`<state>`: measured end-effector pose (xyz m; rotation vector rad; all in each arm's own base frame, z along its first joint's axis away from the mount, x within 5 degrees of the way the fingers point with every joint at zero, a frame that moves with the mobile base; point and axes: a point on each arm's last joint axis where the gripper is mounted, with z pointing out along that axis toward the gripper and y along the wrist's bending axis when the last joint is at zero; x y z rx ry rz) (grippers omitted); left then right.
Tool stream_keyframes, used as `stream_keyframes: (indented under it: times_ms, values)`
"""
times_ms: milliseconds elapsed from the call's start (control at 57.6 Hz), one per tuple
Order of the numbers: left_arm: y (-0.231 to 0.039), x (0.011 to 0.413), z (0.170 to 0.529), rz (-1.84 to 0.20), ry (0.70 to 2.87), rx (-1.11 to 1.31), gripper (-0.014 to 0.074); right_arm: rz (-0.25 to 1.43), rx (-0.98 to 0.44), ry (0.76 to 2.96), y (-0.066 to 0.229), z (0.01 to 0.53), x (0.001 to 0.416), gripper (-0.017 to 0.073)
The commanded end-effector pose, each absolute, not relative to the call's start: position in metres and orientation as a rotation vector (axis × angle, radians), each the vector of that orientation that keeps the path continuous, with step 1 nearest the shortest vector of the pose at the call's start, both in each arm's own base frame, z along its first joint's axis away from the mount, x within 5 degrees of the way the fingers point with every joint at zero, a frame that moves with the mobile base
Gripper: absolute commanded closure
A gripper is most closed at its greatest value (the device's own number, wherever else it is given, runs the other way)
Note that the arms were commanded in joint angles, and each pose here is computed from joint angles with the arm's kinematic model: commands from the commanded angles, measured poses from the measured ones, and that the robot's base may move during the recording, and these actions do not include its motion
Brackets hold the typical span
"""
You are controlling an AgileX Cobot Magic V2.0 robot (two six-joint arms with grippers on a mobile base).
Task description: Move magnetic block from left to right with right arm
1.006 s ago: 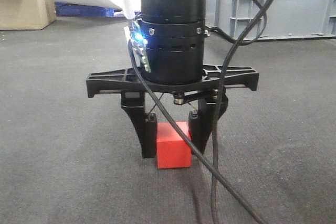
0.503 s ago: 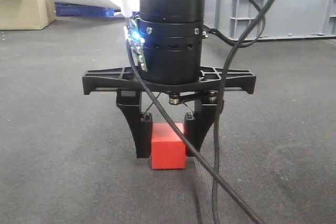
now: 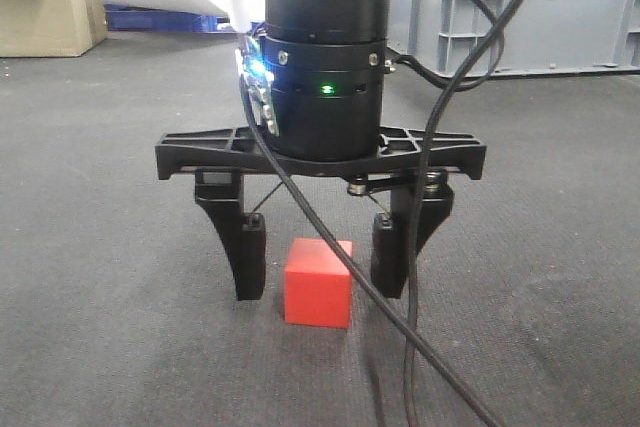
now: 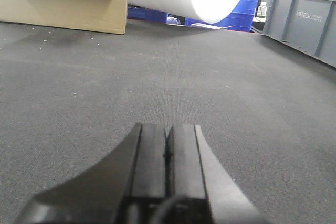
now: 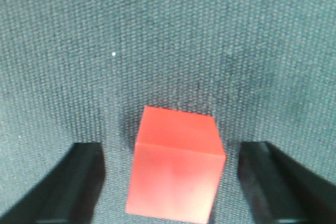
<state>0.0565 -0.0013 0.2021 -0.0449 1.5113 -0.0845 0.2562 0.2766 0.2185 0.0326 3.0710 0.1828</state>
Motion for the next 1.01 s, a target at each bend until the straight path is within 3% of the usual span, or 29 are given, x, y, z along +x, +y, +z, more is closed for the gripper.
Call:
stream_keyframes:
  times_ms: [0,295,538,677,885,989]
  values:
    - [-0.001,0.055,0.208,-0.090,1.419,-0.055,0.0711,0.285,0.041,2.996,0.274,0.250,0.257,-0.0083]
    - [-0.001,0.055,0.208,-0.090,1.419,-0.055,0.0711,0.359,0.021,2.896,0.262,0.286,0.249,-0.0083]
    - [-0.001,0.055,0.208,-0.090,1.419,-0.055,0.0711,0.377,-0.021,2.739,0.231,0.317,0.235,-0.0075]
    - [-0.001,0.055,0.208,-0.090,1.419,-0.055,0.0711,0.416,0.030,2.670,0.200,0.323,0.224,0.0081]
    - [-0.001,0.055,0.208,-0.090,1.419,-0.055,0.0711,0.382,0.100,2.616,0.142,0.317,0.210,0.0488]
    - [-0.001,0.055,0.208,-0.090,1.419,-0.055,0.0711,0.340,0.043,2.582,0.114,0.318,0.202,0.0505]
